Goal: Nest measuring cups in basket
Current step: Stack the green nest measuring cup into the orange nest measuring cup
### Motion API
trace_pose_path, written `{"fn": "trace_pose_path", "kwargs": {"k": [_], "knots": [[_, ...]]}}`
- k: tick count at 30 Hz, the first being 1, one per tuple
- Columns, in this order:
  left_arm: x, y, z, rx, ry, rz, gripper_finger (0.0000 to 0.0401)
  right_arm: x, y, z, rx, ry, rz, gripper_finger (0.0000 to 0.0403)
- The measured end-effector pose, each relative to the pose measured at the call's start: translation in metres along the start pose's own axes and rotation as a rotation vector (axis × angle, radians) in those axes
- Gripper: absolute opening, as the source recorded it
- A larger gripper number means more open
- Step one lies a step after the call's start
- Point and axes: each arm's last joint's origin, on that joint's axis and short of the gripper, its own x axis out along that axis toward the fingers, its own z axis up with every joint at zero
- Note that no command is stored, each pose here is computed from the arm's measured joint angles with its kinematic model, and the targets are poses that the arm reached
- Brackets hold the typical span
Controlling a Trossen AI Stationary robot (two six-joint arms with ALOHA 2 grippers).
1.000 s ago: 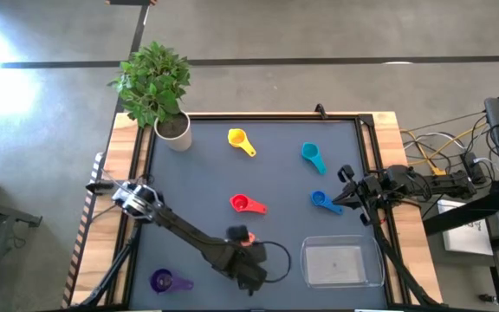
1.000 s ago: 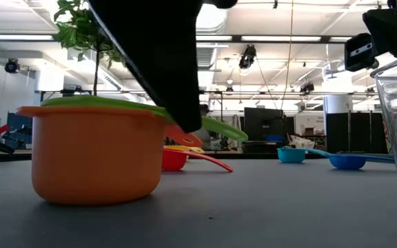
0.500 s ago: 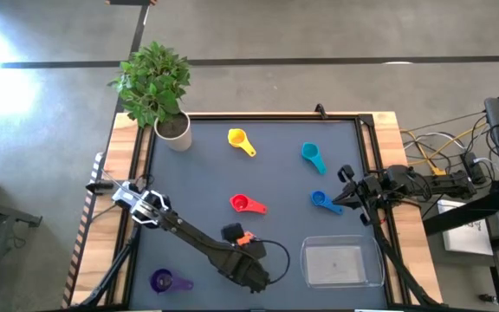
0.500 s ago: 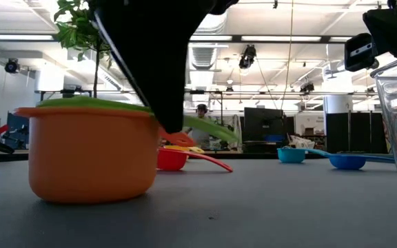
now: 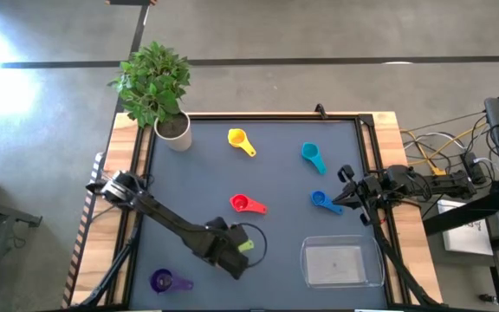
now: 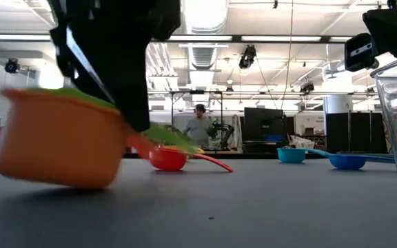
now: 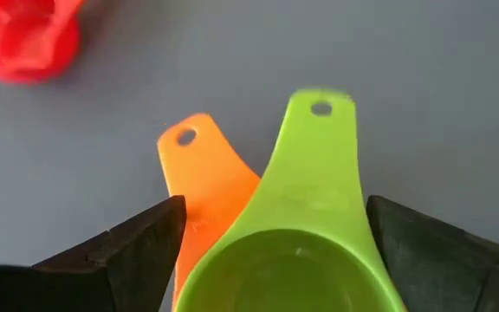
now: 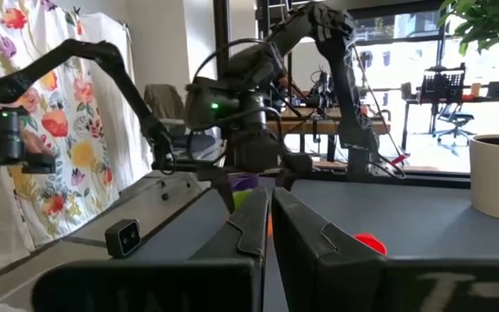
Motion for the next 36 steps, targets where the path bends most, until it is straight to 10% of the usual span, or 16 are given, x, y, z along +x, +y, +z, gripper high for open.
{"fn": "trace_pose_path", "kwargs": {"k": [36], "knots": [[-0.016, -0.011, -0.014, 0.016, 0.044, -0.059, 0.0253, 0.000, 0.000, 0.000, 0.000, 0.000, 0.000, 0.0009]]}}
